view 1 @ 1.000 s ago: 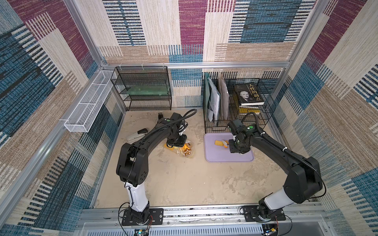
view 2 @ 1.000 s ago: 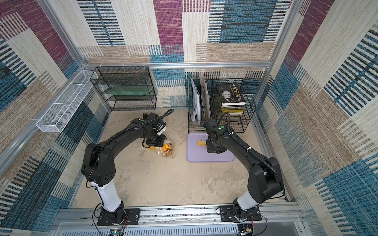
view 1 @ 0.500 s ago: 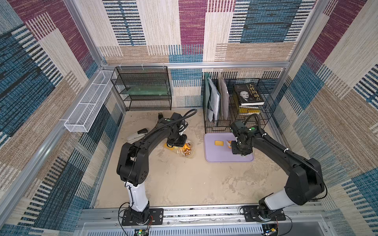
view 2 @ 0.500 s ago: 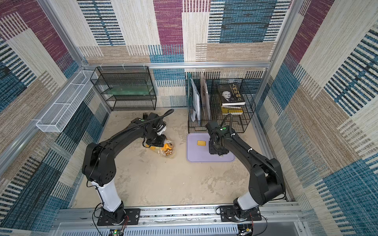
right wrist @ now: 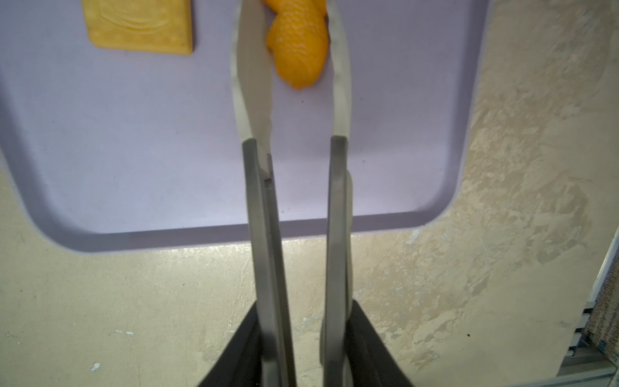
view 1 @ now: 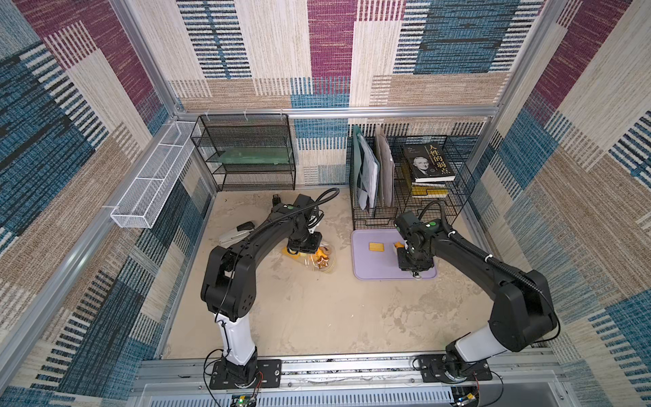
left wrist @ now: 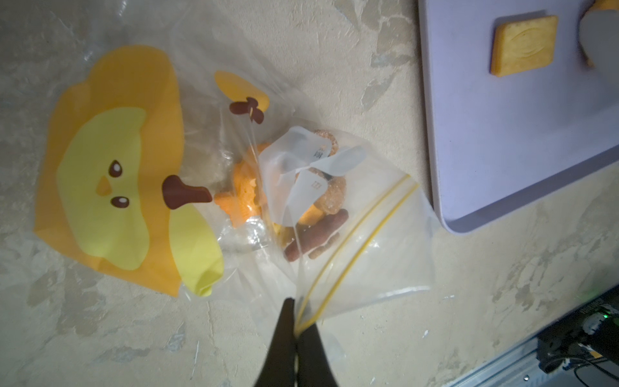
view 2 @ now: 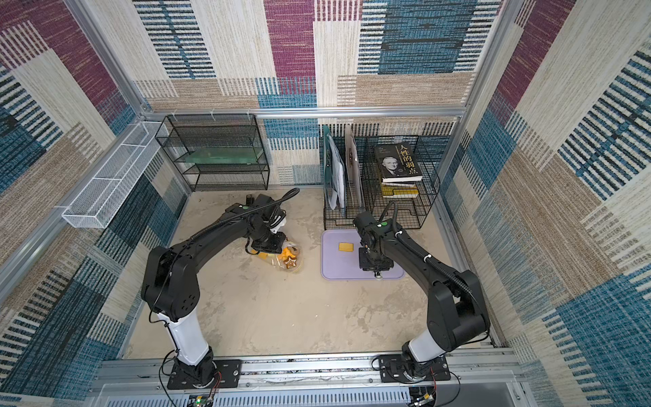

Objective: Put the cookies into a resealable bag to prevent moisture
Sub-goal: Pick up the cookie from the tray, then place the cookie in the ziploc bag.

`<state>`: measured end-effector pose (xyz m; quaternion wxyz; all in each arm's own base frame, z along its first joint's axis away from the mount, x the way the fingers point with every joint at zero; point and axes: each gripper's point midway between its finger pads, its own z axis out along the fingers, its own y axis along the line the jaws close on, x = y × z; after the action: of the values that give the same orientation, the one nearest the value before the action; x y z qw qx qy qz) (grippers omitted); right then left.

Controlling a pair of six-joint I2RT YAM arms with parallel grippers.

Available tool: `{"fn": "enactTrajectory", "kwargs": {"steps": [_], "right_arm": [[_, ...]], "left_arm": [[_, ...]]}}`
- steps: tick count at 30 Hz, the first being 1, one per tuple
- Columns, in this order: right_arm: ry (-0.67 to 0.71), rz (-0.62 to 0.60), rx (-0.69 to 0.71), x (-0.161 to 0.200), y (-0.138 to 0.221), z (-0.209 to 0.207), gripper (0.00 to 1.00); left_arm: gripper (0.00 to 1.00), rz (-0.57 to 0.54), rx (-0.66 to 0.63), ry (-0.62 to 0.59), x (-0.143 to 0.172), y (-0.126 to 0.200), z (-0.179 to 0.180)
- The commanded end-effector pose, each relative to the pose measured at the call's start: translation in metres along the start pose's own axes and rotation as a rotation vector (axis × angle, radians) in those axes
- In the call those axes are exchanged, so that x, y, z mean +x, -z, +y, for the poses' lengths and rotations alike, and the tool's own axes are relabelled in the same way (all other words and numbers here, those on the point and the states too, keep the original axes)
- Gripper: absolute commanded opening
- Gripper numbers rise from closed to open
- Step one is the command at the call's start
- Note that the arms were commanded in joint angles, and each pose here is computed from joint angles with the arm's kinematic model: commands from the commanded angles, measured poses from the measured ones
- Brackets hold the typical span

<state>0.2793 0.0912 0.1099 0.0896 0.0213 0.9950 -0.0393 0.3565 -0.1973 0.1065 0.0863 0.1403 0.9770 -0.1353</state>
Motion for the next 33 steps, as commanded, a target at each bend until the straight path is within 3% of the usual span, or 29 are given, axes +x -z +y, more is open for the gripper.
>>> {"fn": "enactTrajectory", "kwargs": {"steps": [1, 10, 18, 27, 33], "right_arm": [[0.005, -0.01, -0.033, -0.002, 0.005, 0.003, 0.32], [0.025, -0.079, -0.127, -0.009, 0.031, 0.014, 0.29], [0.261, -0.148, -0.46, 0.003, 0.082, 0.096, 0.3], [0.413, -0.109, -0.698, 0.025, 0.088, 0.176, 0.3], [0.44, -0.059, -0.713, 0.026, 0.069, 0.2, 0.3]], "left_arm": [[0.0, -0.009, 0.001, -0.007, -0.003, 0.002, 0.0], [0.0, -0.003, 0.01, -0.002, -0.002, 0.0, -0.001], [0.0, -0.008, 0.028, 0.0, -0.005, 0.001, -0.005], [0.0, -0.004, 0.052, -0.01, -0.002, 0.003, -0.01], [0.0, -0.01, 0.064, -0.021, -0.002, 0.007, -0.014]]}}
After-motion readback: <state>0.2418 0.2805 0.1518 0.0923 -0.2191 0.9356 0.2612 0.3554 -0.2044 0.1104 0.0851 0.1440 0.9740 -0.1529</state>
